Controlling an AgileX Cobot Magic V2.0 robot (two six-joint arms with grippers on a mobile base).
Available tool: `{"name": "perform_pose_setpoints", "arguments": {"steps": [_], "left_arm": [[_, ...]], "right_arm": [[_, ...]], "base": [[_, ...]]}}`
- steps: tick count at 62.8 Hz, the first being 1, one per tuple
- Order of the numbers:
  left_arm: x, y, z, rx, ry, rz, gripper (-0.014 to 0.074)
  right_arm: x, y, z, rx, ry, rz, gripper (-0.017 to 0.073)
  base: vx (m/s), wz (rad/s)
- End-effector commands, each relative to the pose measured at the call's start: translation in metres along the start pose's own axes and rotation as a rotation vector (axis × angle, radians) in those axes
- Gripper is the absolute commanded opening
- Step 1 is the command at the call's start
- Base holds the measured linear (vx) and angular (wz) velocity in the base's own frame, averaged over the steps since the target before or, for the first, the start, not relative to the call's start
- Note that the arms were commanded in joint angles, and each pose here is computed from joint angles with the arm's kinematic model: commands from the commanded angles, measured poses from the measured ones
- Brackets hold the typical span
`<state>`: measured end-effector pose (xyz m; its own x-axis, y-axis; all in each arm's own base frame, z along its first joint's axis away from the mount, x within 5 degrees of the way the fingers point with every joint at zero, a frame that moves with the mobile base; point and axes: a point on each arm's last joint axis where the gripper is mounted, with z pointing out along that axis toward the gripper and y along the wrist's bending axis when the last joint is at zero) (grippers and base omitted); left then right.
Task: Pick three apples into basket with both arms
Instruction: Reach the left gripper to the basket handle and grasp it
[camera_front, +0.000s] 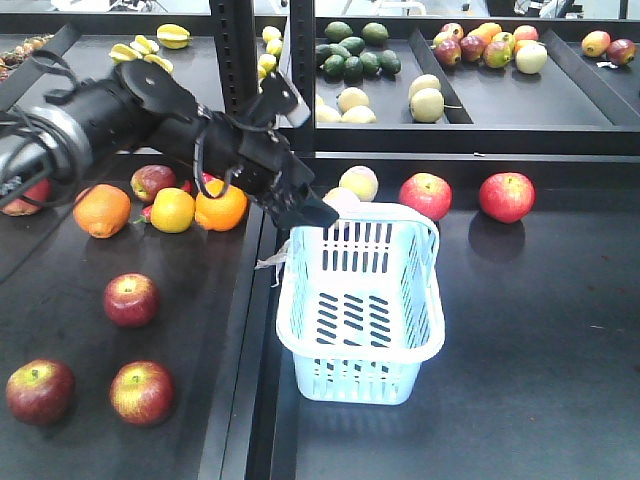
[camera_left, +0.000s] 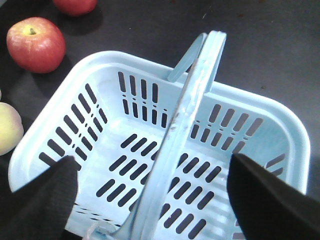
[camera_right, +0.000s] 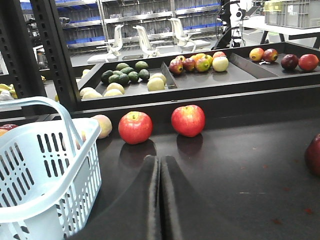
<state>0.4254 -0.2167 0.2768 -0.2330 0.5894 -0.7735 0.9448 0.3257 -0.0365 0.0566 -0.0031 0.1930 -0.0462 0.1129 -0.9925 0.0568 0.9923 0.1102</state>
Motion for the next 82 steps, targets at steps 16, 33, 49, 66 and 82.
{"name": "perform_pose_setpoints", "arguments": {"steps": [16, 33, 49, 66, 82], "left_arm": [[-0.020, -0.002, 0.000, -0.053, -0.083, 0.039, 0.0572], [-0.004, 0.004, 0.018, -0.046, -0.027, 0.052, 0.0524], [-0.004, -0.001, 0.019, -0.005, -0.012, 0.041, 0.0193], [-0.012, -0.028, 0.014, 0.175, 0.016, 0.036, -0.0009], [-0.044, -0.057, -0.025, 0.310, -0.079, -0.147, -0.0008]], "right_arm": [[-0.003, 0.000, 0.000, -0.007, -0.075, -0.018, -0.0004], [-0.003, 0.000, 0.000, -0.007, -0.075, -0.018, -0.0004], [-0.003, 0.000, 0.000, -0.007, -0.075, -0.018, -0.0004], [-0.003, 0.000, 0.000, -0.007, -0.075, -0.018, -0.0004], [-0.003, 0.000, 0.000, -0.007, -0.075, -0.018, -0.0004]], "base": [[0.00, 0.00], [0.00, 0.00], [0.00, 0.00], [0.00, 0.00], [0.00, 0.00]]}}
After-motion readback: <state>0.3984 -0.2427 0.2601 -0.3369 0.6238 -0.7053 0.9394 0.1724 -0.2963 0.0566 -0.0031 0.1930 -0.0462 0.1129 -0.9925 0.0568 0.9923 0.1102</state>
